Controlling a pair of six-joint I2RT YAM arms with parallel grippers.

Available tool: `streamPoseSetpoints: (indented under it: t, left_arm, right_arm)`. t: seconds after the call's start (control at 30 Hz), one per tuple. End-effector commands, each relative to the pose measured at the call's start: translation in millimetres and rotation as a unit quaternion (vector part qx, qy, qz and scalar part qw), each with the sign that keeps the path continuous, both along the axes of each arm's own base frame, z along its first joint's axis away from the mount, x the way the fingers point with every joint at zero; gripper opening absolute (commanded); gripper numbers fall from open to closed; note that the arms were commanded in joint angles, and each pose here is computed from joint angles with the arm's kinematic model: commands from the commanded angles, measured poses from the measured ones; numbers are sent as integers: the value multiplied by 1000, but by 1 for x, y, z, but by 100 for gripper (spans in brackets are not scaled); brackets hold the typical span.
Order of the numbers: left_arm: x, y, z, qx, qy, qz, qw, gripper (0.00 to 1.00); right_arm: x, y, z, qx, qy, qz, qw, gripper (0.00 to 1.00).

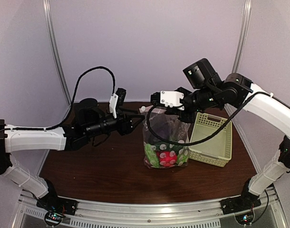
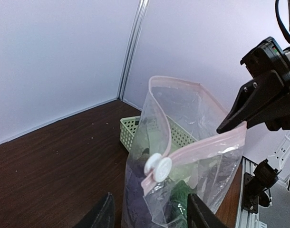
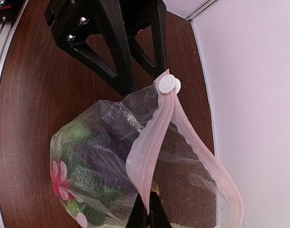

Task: Place the food in the zip-top bag and seal the zipper
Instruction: Pass from the right arm to the left

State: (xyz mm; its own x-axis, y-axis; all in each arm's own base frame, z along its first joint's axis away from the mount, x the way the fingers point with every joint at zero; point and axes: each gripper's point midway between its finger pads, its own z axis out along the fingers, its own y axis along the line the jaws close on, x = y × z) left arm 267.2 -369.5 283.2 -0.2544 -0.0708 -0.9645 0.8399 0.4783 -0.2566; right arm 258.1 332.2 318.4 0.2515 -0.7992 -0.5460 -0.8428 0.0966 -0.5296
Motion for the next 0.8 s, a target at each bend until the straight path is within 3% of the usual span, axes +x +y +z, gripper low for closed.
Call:
streamPoseSetpoints:
  t: [0.0, 0.3, 0.5, 0.7, 0.77]
  left_arm:
    - [6, -4, 18, -43, -10, -35, 998, 52]
    - [-4, -22, 12, -55, -31, -123, 990, 49]
    - [-7, -31, 16, -64, -35, -155, 985, 37]
    - [-3, -32, 15, -60, -34, -148, 987, 8]
    - [2, -31, 10, -51, -26, -136, 989, 3]
  right_arm:
    - [-4, -3, 14, 17, -4, 5, 1000, 0]
    - [-5, -2, 9, 13, 1, 8, 1000, 0]
    - [-3, -3, 6, 8, -1, 6, 1000, 0]
    - [-1, -5, 3, 2, -4, 2, 1000, 0]
    - [-1, -5, 3, -1, -6, 1, 1000, 0]
